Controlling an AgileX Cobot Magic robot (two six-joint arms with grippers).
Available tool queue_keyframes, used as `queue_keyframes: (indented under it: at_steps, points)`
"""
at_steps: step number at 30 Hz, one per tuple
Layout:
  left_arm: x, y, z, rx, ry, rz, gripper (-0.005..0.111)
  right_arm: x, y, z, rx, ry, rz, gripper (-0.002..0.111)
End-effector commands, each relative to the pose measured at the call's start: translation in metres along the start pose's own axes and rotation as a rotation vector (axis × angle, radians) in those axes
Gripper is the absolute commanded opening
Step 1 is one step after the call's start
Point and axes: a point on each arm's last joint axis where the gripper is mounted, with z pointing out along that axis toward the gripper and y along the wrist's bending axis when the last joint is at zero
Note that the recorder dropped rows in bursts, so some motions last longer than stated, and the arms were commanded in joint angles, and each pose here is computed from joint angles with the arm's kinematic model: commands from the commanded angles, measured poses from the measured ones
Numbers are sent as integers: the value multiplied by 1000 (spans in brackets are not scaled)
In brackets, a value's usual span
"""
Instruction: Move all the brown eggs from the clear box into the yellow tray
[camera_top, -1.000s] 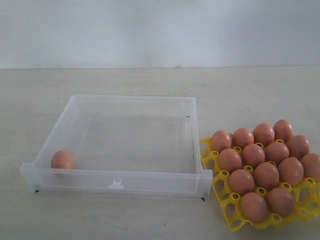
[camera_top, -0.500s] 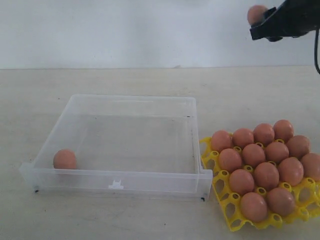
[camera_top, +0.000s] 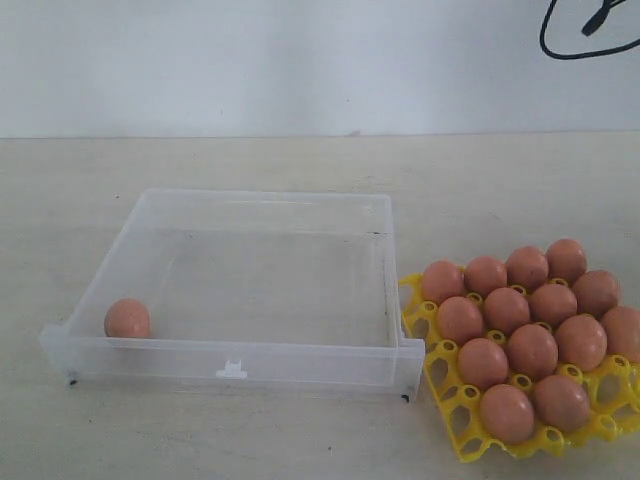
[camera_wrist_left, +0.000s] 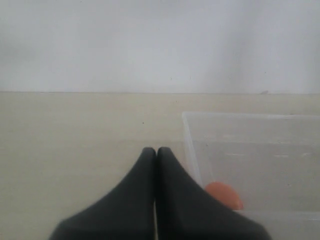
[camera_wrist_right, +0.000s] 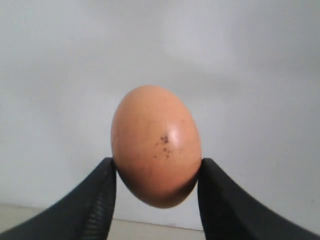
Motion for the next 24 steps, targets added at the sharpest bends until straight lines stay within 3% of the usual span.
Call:
queue_keyframes:
  at_steps: [1,9,12,16,18,22,24]
  points:
    - [1,0,0,9,1,4,-4,7,23,-2,-159,100,-223,0]
    - [1,0,0,9,1,4,-4,68,82,-7,-120,317,-835,0]
    - [0,0,0,9,-1,4,-4,82,86,-14,90,229,-926,0]
    - [0,0,0,9,-1,4,-4,76,59,-43,678,-42,-688,0]
    - [0,0,0,9,-1,4,-4,75,44,-57,834,-150,-581,0]
    - [0,0,0,9,-1,4,-4,68,1,-67,847,-275,-271,0]
    - [1,0,0,9,1,4,-4,62,-29,-71,778,-368,50,0]
